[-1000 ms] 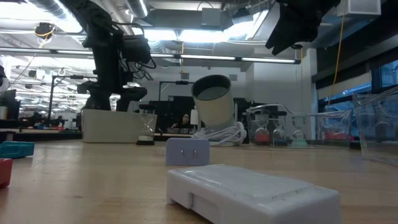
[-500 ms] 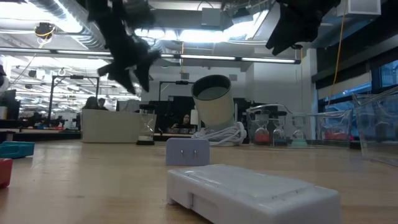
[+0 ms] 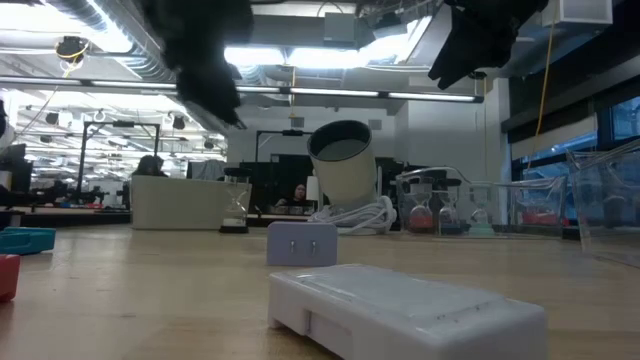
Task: Pick & Place Office items
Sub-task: Put the red charger adapter into the gray bin
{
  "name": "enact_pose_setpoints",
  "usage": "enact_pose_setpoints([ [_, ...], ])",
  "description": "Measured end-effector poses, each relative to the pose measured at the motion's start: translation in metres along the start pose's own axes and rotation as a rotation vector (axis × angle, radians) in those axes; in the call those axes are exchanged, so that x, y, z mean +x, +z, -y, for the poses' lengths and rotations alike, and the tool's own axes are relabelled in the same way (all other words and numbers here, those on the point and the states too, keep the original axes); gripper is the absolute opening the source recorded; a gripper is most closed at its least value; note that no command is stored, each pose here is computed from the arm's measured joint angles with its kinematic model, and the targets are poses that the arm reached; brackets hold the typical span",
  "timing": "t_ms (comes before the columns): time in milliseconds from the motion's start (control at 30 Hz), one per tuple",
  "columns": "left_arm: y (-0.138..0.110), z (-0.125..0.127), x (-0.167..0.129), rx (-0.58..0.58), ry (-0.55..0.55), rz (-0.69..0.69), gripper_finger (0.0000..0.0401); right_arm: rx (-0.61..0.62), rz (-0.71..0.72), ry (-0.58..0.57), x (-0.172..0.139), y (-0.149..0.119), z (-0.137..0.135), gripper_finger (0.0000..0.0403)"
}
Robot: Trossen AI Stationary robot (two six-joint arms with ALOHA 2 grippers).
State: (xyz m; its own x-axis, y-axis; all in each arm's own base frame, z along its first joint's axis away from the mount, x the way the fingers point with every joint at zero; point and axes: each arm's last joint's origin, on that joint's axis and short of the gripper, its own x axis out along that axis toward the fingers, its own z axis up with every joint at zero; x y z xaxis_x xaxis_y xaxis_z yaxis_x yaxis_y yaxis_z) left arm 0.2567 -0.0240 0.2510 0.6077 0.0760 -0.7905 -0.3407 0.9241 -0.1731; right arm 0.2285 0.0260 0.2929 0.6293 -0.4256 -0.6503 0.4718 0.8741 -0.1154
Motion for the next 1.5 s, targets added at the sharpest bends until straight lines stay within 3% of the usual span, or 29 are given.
enact_pose_setpoints([
  [133,-0.019,0.024,-0.005,-0.171,-0.152,-0.162,0.0221,0.013,0.0,0.0,0.0,0.0,0.0,0.0311],
  [233,-0.034,0.04,-0.01,-0.316,-0.202,-0.279,0.0229,0.012,0.0,0.0,0.0,0.0,0.0,0.0311],
  [467,-0.068,0.07,-0.025,-0.557,-0.171,-0.466,0.0252,-0.007,0.002,-0.004,0.0,0.0,0.0,0.0311],
  [633,-0.093,0.078,-0.037,-0.667,-0.048,-0.592,0.0264,-0.011,0.003,-0.006,0.0,0.0,0.0,0.0311],
  [900,-0.118,0.088,-0.045,-0.688,0.071,-0.58,0.0263,-0.017,0.012,-0.024,0.0,0.0,0.001,0.0311],
  [1233,-0.152,0.108,-0.028,-0.563,0.162,-0.714,0.0263,-0.003,0.019,-0.034,0.0,0.001,0.001,0.0311],
  [1500,-0.159,0.12,-0.011,-0.591,0.159,-0.731,0.0263,0.029,0.019,-0.032,0.0,0.001,0.001,0.0311],
])
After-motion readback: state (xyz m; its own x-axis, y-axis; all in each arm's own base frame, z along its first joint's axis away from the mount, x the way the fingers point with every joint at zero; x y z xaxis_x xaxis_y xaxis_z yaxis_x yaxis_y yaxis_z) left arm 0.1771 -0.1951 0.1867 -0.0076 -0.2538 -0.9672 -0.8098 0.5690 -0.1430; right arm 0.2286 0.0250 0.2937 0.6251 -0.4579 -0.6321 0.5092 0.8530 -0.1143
